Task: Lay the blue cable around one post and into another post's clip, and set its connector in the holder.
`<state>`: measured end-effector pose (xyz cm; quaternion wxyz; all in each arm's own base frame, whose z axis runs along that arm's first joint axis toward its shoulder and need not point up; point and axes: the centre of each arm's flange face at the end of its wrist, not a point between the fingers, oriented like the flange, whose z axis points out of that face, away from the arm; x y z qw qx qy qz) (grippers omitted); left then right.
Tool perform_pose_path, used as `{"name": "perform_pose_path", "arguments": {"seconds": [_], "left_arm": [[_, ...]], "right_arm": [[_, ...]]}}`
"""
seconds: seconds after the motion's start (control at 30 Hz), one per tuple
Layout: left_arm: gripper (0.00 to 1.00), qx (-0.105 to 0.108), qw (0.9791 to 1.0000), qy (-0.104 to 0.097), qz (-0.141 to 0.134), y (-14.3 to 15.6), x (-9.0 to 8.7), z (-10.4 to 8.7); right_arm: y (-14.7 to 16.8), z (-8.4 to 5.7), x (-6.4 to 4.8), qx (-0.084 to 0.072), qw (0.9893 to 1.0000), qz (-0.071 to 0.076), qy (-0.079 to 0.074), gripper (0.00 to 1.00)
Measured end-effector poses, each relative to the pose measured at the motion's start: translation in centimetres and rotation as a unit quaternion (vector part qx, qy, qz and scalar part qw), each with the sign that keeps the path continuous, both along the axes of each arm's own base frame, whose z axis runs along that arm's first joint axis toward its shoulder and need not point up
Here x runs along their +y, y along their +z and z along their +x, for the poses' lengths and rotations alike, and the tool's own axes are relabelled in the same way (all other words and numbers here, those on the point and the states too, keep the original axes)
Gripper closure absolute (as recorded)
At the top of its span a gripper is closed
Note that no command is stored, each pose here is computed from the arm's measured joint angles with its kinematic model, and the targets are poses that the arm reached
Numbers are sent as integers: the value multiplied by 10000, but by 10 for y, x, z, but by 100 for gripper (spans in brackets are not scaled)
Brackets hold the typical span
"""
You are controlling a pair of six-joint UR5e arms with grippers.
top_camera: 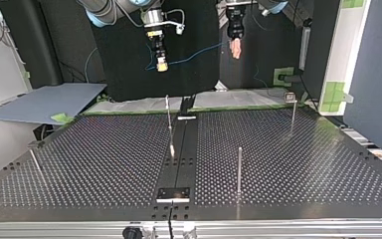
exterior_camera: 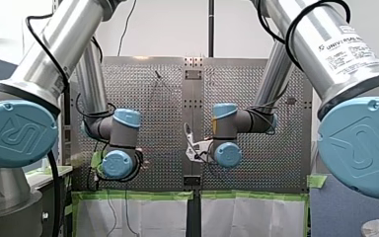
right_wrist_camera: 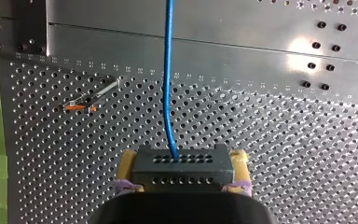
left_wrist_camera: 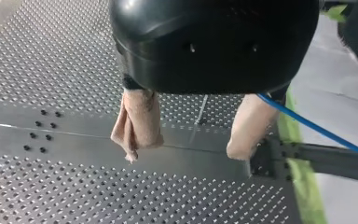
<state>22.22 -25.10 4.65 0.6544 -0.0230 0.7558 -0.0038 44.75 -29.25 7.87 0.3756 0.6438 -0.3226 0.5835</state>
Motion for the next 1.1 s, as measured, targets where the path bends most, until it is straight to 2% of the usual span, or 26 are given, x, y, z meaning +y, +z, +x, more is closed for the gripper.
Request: {"name": "perform_pose_path", "arguments": {"seconds": [0.13,0.27,0.47,0.57,0.73,0.9,1.0,1.1], "left_arm": [[0,126,9999,11,-50,-4,8,-14],[0,155,9999,17,-61,-5,10,-17],[0,152,9998,15,-84,-5,10,-16],[0,37,9997,-46,-253,-1,4,-10],[0,-156,9981,-80,-589,12,-4,0],[0,-275,9958,-63,-874,27,-9,9],[0,-323,9949,-38,-957,35,-11,14],[0,-403,9942,81,-994,45,-11,23]], "right_arm": [[0,0,0,0,10000,0,0,100],[0,0,0,0,10000,0,0,100],[0,0,0,0,10000,4,0,100],[-4,4,3,-7,10000,70,-4,100],[7,21,13,-167,9997,168,106,100],[27,32,30,-360,9986,269,290,100],[41,35,31,-429,9982,268,320,100],[56,39,29,-493,9980,234,319,100]]}}
